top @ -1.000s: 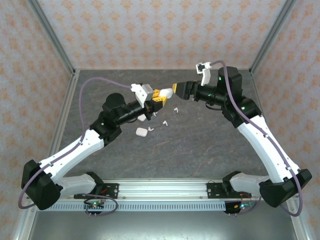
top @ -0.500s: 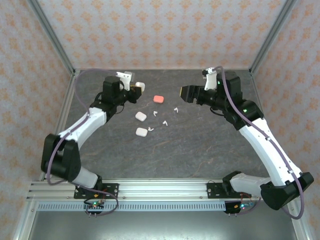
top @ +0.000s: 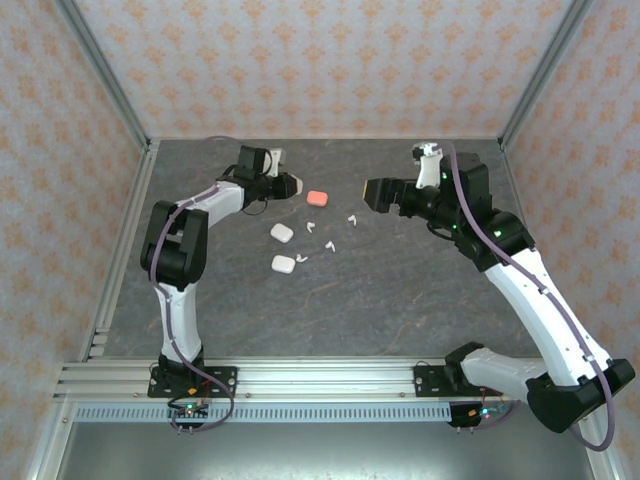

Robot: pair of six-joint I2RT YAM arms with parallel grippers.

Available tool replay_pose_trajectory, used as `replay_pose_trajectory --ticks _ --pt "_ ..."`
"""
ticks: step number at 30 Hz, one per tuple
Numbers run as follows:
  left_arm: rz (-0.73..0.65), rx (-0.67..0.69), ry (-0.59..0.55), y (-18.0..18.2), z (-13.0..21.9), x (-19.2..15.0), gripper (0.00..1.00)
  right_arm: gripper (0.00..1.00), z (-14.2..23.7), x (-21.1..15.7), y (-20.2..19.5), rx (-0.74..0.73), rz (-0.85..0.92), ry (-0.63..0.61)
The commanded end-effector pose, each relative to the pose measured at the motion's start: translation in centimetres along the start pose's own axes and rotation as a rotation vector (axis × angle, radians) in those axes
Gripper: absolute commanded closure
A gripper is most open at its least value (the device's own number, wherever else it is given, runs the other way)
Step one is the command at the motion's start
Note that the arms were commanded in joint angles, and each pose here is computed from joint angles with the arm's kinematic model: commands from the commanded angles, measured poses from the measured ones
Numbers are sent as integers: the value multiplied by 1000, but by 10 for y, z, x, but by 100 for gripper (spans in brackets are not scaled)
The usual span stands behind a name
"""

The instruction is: Insert the wireless bluetooth earbuds into the charging case

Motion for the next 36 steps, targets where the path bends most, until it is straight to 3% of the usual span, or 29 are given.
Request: replay_pose_trajectory --ticks 1,8,15,19,25,30,36 --pt "29 -2 40 -1 -4 1 93 1 6 -1 -4 -36 19 -7" --pt "42 12 91 11 -18 -10 73 1 4 -2 -5 -45 24 -2" --pt "42 92 79 20 -15 -11 46 1 8 -1 -6 -63 38 -5" --pt "17 134 41 18 -6 -4 40 1 9 -2 -7 -69 51 0" --pt "-14 146 -86 6 27 6 34 1 18 -2 -8 -98 80 -46" --pt "-43 97 -221 -15 73 9 27 1 31 -5 -18 -182 63 -161" --pt "-115 87 -376 -30 133 -2 3 1 43 -17 -36 -328 -7 -303"
Point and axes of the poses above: each hand's point on the last joint's axis, 136 mm out from that joint toward the fingers, its own z axis back along the fingers, its own y axis along the line the jaws close on, x = y × z, the point moved 7 cm from there along z, back along the fingers, and after that the axes turned 11 degrees about z, right-handed, at the moved point
